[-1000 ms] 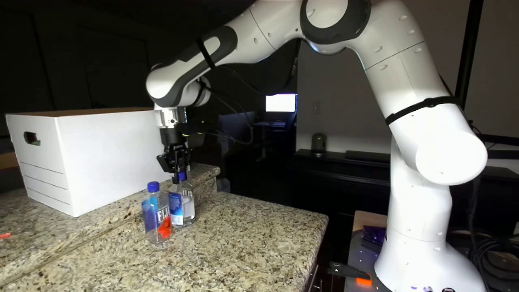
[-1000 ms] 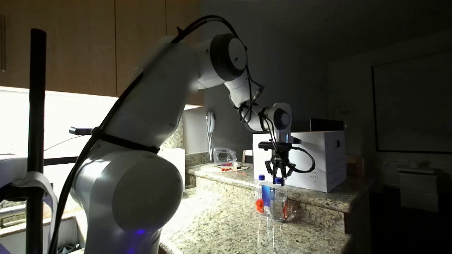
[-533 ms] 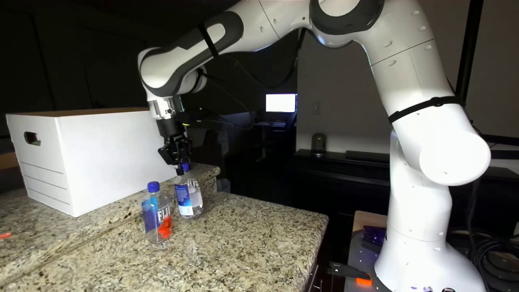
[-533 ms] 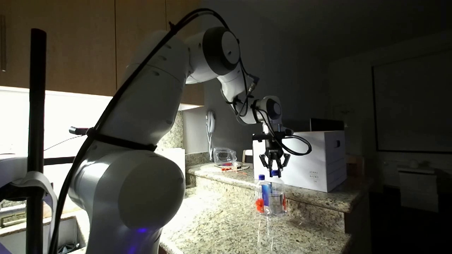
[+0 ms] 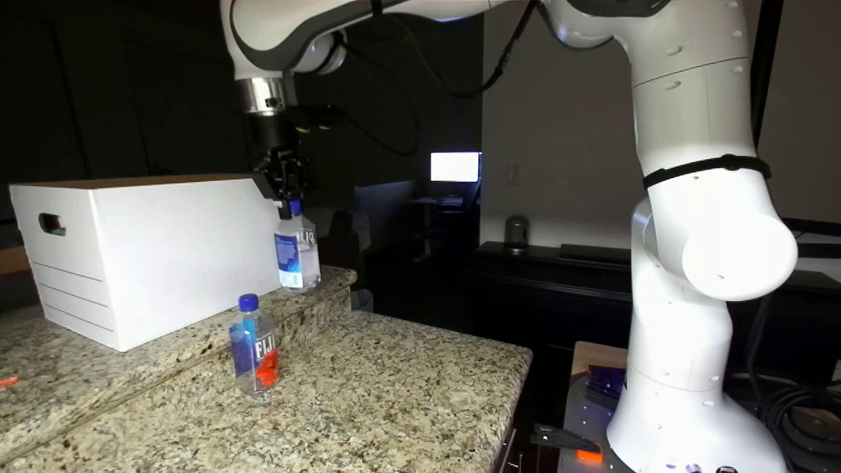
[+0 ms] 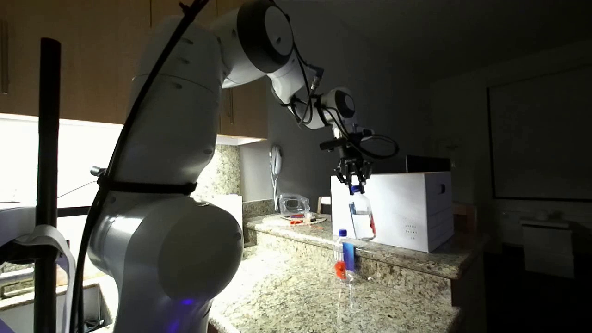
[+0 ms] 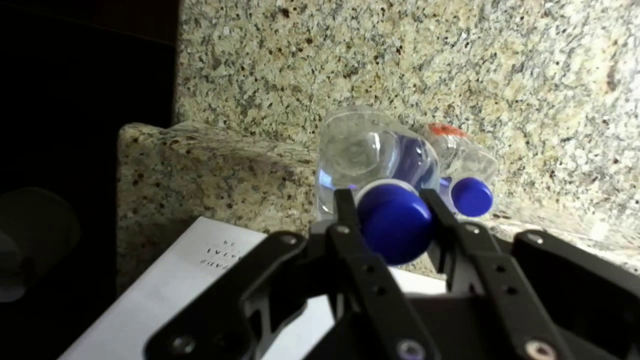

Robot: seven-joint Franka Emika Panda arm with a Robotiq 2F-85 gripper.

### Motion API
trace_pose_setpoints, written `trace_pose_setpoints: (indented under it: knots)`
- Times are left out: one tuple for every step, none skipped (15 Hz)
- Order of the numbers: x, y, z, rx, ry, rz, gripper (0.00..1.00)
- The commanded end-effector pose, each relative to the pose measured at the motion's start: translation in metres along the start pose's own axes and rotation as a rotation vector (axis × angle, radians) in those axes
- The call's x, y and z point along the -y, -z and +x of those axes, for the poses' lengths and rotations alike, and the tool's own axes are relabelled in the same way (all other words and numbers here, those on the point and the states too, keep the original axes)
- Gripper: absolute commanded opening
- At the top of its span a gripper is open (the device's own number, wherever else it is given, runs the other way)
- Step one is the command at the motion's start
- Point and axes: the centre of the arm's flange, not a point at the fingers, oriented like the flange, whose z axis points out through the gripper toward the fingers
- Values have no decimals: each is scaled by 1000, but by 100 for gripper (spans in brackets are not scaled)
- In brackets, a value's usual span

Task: Place two empty water bottles inside the white storage box

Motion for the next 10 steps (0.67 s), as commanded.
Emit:
trace_pose_setpoints:
  knots:
    - [4,69,-20,-64,-45,-55,16]
    - [6,85,-24,-87,-55,-63,16]
    - [7,101,-27,-108,-63,-67,16]
    - [8,118,-27,-133,-73,-74,16]
    - [10,131,-31,-158,-78,-80,16]
    - [11,146,-32,-187,-84,-83,16]
    - [14,158,-35,-225,-90,-91,16]
    - [14,169,-35,-268,-95,-98,16]
    - [17,178,-38,-316,-94,-109,16]
    - [17,189,-38,-377,-93,-121,15]
